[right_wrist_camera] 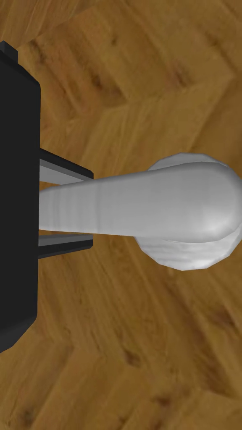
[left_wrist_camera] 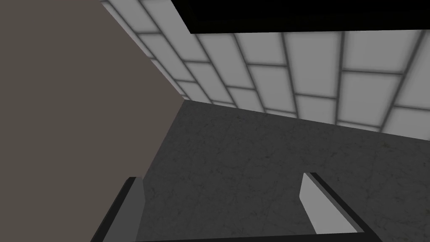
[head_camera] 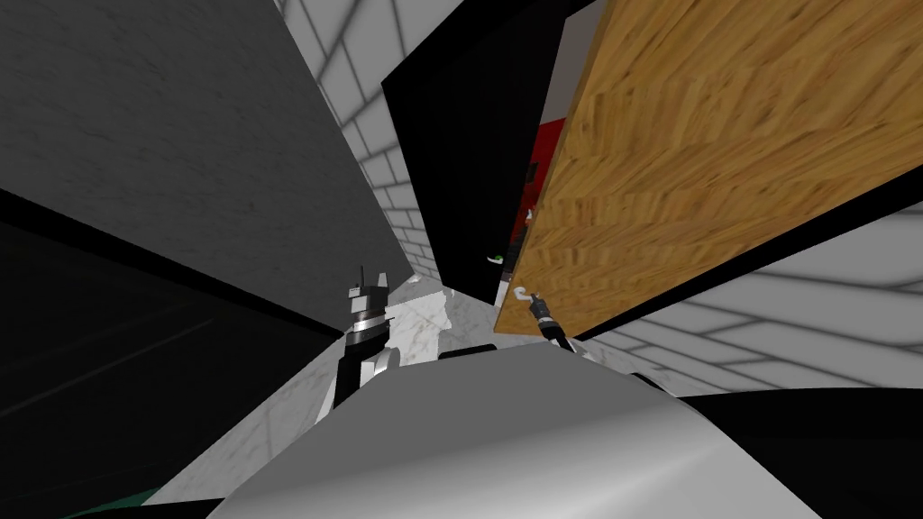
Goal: Pull the door open
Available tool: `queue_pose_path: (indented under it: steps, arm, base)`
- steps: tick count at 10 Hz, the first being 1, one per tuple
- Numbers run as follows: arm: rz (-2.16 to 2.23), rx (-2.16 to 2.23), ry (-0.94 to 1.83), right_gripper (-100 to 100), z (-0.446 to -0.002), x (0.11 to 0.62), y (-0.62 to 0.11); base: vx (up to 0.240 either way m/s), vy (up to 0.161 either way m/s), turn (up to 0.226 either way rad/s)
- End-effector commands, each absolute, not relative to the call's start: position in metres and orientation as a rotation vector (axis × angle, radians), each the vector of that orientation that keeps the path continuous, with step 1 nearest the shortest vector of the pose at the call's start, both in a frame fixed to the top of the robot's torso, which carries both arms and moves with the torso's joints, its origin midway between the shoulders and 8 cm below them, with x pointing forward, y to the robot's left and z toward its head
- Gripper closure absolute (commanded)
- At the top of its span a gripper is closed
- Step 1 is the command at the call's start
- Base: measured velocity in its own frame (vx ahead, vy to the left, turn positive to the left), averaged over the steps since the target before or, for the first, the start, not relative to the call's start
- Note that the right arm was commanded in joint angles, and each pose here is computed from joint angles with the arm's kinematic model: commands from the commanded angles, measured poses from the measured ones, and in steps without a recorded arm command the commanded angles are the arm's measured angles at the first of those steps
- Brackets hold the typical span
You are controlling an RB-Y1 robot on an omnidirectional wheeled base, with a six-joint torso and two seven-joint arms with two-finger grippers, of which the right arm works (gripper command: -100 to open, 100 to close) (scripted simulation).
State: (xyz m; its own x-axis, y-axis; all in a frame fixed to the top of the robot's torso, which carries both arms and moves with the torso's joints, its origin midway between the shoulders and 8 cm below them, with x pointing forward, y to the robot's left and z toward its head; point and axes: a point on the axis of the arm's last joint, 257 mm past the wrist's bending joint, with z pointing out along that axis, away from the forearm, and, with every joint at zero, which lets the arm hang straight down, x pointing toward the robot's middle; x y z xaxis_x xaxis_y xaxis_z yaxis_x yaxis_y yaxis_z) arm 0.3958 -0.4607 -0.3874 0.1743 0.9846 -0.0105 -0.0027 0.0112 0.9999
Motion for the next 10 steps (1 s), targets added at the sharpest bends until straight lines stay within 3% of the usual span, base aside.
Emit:
queue_pose_path:
  steps: [1,7,10]
  arm:
    - [1.073,1.276,1.082,100,-0.387,0.396,-0.461]
    - [1.091,1.276,1.096,100,-0.391,0.405,-0.445]
    - [1.098,1.275,1.100,100,-0.391,0.409,-0.439]
  base:
    - [-0.080,-0.015,0.005]
    - [-0.230,-0.056,0.175]
    - [-0.153,-0.055,0.133]
